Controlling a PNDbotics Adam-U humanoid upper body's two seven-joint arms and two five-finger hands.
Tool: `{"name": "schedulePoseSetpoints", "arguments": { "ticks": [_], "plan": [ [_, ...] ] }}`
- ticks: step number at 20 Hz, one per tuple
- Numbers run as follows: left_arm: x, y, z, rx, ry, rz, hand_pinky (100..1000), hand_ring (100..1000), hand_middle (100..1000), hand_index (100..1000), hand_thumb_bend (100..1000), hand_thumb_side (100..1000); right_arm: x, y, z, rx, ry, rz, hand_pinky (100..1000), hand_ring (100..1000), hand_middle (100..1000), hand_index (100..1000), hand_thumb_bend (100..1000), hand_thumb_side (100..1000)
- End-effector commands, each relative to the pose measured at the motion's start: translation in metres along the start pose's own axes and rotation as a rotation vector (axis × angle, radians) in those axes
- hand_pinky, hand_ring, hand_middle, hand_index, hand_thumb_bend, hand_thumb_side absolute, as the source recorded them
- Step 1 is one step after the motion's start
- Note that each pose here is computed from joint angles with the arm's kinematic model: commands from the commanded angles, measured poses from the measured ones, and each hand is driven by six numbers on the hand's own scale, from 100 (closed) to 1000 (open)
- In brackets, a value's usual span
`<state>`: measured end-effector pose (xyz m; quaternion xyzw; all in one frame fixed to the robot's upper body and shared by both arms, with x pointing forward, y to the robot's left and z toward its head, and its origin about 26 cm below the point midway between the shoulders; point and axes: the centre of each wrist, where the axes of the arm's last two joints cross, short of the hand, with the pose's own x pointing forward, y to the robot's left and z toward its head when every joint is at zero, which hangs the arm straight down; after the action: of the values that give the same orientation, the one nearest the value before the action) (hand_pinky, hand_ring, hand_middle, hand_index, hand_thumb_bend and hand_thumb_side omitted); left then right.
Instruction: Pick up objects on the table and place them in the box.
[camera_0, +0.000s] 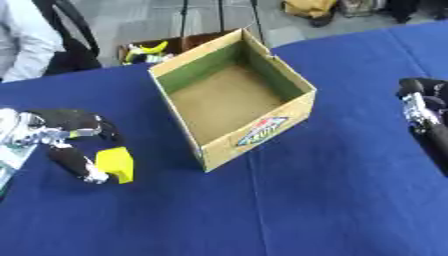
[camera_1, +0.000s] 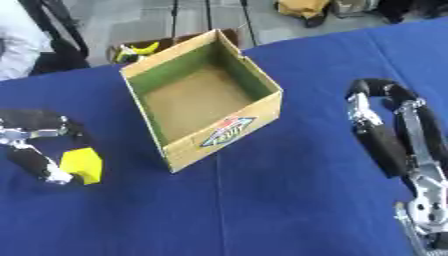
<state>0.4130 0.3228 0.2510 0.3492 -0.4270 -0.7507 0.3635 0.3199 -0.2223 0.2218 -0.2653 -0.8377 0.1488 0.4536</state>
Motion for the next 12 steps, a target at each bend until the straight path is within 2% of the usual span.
{"name": "schedulePoseSetpoints", "arguments": {
  "ticks": [1, 10, 12],
  "plan": [
    [-0.0020, 0.0107, 0.0084, -0.065, -0.039, -0.121, 614, 736, 698, 799, 571, 645, 0.0047, -0.0040, -0.0022, -0.009, -0.021, 0.004, 933, 1000, 664, 793, 100, 839],
    [0.0007, 0.0062, 0.0027, -0.090, -0.055, -0.132, 539, 664, 629, 771, 522, 661, 0.0044, -0.0043, -0.0024, -0.011, -0.020, 0.006, 934, 1000, 665, 793, 100, 840],
    [0.0010, 0.0068, 0.0027, -0.090, -0.055, -0.134, 518, 642, 614, 754, 471, 667, 0.0042, -0.0043, -0.0025, -0.012, -0.019, 0.007, 934, 1000, 665, 793, 100, 840]
  ]
}}
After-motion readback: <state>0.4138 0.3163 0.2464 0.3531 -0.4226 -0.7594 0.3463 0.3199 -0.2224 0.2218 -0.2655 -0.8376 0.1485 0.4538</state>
